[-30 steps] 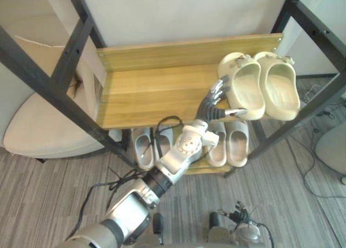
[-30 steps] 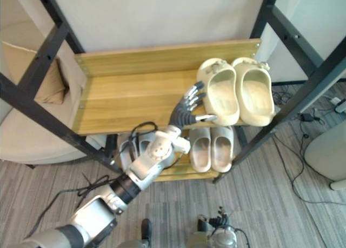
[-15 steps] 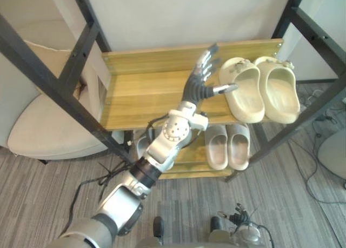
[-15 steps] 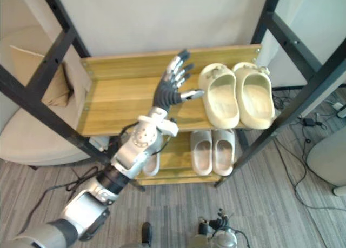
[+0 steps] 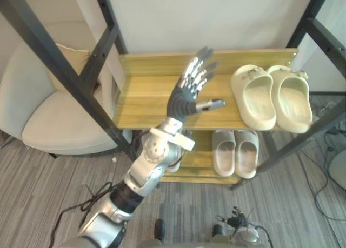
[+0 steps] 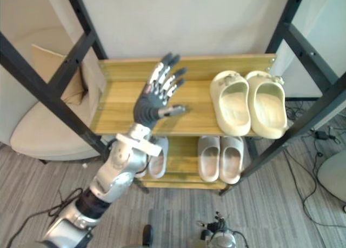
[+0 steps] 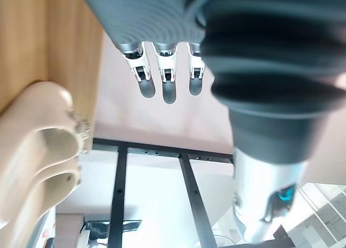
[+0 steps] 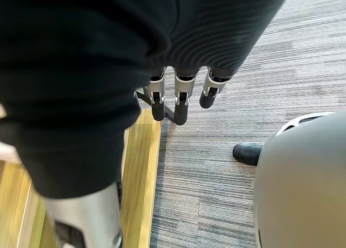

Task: Organize the slippers on the shoe rack

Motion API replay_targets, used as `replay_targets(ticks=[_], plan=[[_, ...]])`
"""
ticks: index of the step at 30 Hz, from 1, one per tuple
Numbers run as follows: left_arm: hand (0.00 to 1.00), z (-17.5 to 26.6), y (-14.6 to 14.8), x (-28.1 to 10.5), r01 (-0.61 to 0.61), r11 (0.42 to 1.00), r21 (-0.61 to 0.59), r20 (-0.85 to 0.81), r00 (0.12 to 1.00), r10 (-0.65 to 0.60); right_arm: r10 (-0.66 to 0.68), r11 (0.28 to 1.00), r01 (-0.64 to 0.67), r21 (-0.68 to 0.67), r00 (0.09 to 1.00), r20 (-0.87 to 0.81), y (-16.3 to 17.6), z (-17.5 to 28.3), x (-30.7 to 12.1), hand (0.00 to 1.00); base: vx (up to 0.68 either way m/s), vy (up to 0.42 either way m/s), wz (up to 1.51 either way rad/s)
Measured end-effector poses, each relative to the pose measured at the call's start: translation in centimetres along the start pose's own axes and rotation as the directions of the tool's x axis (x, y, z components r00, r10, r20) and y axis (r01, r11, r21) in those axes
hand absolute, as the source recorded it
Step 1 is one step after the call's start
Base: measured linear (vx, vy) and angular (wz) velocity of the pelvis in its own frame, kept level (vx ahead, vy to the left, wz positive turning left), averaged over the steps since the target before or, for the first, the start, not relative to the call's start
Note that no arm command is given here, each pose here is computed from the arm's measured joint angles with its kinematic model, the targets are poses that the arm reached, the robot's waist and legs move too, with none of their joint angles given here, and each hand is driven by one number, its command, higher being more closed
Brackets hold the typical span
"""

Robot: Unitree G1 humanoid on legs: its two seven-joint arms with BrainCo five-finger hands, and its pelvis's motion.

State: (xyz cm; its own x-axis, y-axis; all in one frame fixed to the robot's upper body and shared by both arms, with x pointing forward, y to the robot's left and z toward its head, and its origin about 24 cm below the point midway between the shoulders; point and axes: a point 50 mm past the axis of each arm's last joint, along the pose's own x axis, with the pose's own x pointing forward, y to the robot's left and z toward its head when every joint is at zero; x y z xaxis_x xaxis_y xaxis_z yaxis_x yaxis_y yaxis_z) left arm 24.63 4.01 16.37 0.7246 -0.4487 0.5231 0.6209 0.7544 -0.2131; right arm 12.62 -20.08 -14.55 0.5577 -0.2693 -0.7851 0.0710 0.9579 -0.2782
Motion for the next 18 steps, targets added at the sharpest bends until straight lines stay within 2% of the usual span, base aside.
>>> replay_targets(ticks=[6, 9, 15, 18], plan=[[0.0, -3.0, 1.1, -5.2, -0.052, 0.998, -0.024, -0.197, 0.979, 0.046, 0.009, 0.999, -0.009, -0.049, 1.0, -0.001, -0.2, -0.2, 0.1, 0.0, 0.0, -0.01, 0.05], [0.0, -4.7, 2.1, -8.2, -0.116, 0.993, -0.01, -0.32, 0.941, 0.106, 0.011, 0.998, -0.011, -0.055, 1.0, -0.002, -0.2, -0.3, 0.0, 0.0, -0.01, -0.011, 0.1], [0.0, -8.5, 4.6, -14.6, -0.27, 0.958, 0.094, -0.551, 0.788, 0.276, 0.016, 0.996, -0.016, -0.089, 1.0, 0.003, -0.1, -0.2, 0.0, 0.0, -0.01, -0.004, 0.01], [0.0, -10.0, 6.3, -18.2, -0.318, 0.927, 0.197, -0.648, 0.668, 0.367, 0.019, 0.996, -0.018, -0.089, 1.0, 0.002, -0.1, -0.2, 0.0, 0.0, 0.0, 0.0, 0.0]])
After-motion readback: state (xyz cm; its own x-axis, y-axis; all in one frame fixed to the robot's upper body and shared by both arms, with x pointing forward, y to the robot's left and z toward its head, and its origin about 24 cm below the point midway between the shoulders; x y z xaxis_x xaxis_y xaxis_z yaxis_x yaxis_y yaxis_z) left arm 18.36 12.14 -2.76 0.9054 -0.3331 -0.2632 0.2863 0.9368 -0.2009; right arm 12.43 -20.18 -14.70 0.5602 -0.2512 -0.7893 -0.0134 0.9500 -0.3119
